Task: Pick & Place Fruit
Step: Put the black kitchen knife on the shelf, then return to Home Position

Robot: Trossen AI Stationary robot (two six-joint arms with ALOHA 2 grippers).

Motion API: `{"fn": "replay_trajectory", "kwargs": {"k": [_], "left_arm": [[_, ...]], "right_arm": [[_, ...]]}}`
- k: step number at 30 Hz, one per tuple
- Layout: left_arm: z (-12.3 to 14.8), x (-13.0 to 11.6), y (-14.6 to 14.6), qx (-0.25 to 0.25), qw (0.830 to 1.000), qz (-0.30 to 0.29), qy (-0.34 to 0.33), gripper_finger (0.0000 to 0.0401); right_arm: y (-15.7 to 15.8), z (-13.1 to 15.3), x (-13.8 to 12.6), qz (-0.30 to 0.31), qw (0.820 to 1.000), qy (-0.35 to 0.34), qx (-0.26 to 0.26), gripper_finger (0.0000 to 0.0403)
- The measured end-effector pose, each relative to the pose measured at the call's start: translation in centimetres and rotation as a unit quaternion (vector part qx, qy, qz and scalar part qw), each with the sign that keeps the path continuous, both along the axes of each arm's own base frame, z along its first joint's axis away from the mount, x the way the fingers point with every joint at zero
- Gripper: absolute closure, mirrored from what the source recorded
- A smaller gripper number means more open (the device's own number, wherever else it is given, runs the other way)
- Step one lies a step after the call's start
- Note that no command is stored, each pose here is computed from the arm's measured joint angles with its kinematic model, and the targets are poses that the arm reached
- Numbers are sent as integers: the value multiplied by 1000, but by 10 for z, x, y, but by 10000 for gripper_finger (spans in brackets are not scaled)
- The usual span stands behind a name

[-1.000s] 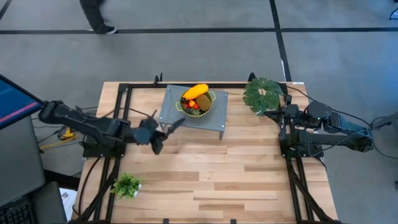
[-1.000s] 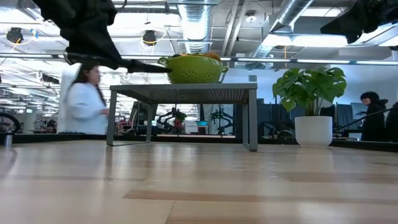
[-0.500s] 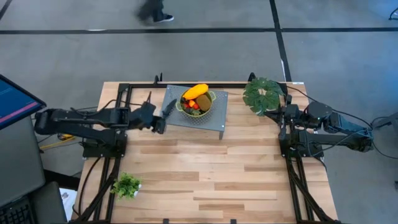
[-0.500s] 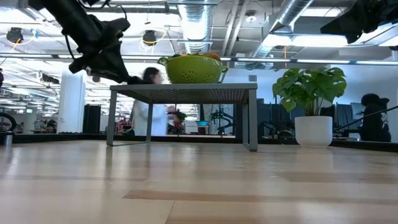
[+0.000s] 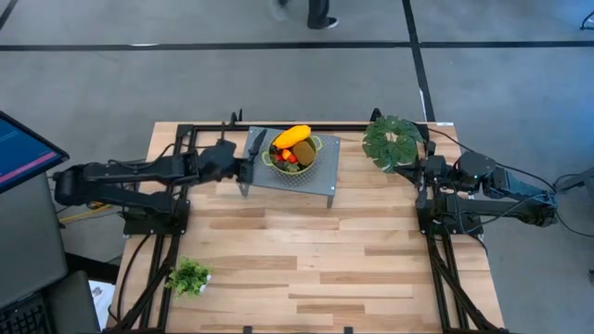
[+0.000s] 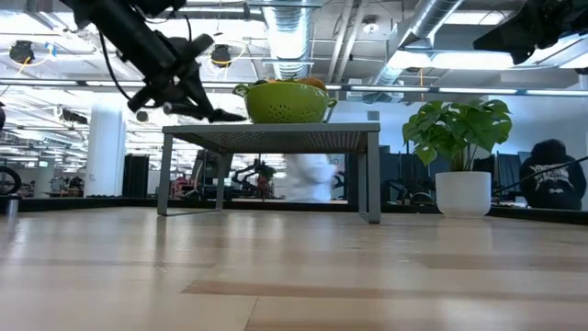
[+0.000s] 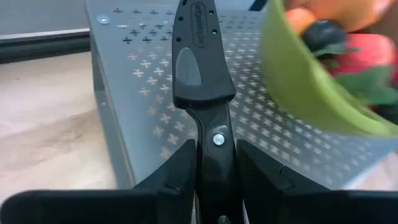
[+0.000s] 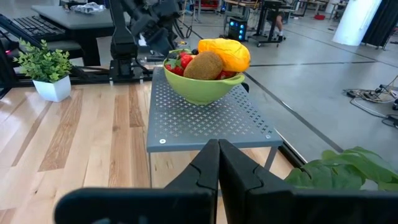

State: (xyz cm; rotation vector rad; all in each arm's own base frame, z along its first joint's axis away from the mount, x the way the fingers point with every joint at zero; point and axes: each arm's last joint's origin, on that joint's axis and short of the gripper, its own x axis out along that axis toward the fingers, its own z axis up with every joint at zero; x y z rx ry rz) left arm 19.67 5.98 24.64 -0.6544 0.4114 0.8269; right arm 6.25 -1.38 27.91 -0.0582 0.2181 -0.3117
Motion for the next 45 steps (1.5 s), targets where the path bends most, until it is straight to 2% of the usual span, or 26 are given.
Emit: {"fn": "replay_trajectory", "kwargs": {"k": [7,13,20,24,28,33,36,39,45], "left_arm": [[-13,19,11,-1,1000,0,4,315],[-17,22,15,-1,1000,5,6,309],[-16,22,15,3,1000,2,6,262],[-15,21,14,22,999,-17,18,230],[-1,15,11,43,997,-56,1,198],[32,-2,4,109,988,-94,-62,180],[46,-10,-2,158,977,-119,-81,190],[54,-16,-9,212,965,-136,-75,218],[39,-21,-24,294,934,-183,-93,319]], "right_arm": [[0,0,0,0,1000,0,-1,403],[0,0,0,0,1000,0,-1,403],[0,0,0,0,1000,0,-1,403],[0,0,0,0,1000,0,-1,403],[0,2,0,0,1000,-10,-3,403],[-1,19,6,0,996,-93,-13,403],[-2,26,14,1,993,-114,-28,403],[-4,24,31,1,995,-92,-26,403],[-9,6,76,5,1000,-12,15,403]]}}
